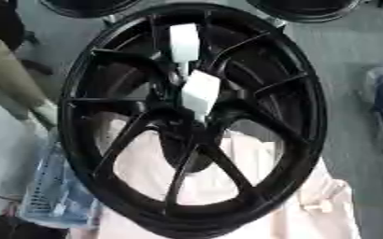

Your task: Pull the pin out of the wheel hub.

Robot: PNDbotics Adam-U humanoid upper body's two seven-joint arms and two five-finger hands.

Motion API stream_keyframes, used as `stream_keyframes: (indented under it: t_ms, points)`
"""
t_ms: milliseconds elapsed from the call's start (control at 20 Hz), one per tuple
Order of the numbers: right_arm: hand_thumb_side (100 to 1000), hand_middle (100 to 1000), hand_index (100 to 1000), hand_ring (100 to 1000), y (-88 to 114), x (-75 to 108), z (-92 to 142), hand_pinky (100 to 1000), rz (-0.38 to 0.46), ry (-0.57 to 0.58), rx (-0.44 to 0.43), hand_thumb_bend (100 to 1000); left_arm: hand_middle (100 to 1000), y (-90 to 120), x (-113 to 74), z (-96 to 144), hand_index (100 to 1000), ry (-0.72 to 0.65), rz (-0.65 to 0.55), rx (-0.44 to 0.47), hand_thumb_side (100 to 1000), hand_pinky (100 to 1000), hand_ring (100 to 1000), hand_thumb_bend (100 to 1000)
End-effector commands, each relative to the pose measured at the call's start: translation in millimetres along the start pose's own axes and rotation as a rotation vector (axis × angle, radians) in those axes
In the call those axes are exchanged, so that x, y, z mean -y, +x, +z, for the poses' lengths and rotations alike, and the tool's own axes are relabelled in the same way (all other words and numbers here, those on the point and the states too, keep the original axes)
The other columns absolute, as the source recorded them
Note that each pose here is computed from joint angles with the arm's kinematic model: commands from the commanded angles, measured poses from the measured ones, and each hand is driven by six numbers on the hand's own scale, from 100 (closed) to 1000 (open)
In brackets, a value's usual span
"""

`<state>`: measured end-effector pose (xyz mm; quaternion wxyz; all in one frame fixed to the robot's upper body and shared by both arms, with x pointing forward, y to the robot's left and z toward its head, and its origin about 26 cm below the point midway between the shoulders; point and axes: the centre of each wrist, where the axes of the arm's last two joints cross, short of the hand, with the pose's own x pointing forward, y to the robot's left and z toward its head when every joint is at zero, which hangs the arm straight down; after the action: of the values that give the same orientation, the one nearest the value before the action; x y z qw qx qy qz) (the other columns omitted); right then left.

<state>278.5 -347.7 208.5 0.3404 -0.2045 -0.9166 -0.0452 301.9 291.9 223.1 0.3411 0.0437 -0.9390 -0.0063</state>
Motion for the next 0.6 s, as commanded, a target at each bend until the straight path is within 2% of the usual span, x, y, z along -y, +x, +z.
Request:
stream_keyframes:
  t_ms: [50,350,400,450,600]
  points:
    - [396,763,735,793,8.8,3.5,-7.7,647,0.018,0.018,0.041,100,522,6.8,-0.5,-3.5,698,-0.002,-0.001,0.029,682,726,651,100]
    - [385,765,737,795,10.3,6.4,-9.7,648,0.047,0.043,0.043,100,522,6.6,-0.8,-3.1,698,-0.002,-0.003,0.027,682,725,651,100]
    - [442,762,739,796,11.3,7.9,-11.3,649,0.062,0.055,0.048,100,522,6.6,-0.9,-3.0,698,-0.003,-0.004,0.026,682,725,651,100]
    - [357,767,740,798,13.1,10.0,-13.7,650,0.086,0.077,0.056,100,522,6.6,-1.1,-3.0,698,-0.004,-0.006,0.026,682,725,651,100]
    - [329,770,747,802,19.4,16.7,-22.3,655,0.179,0.163,0.08,100,522,6.9,-1.1,-3.3,698,-0.008,-0.008,0.026,682,725,651,100]
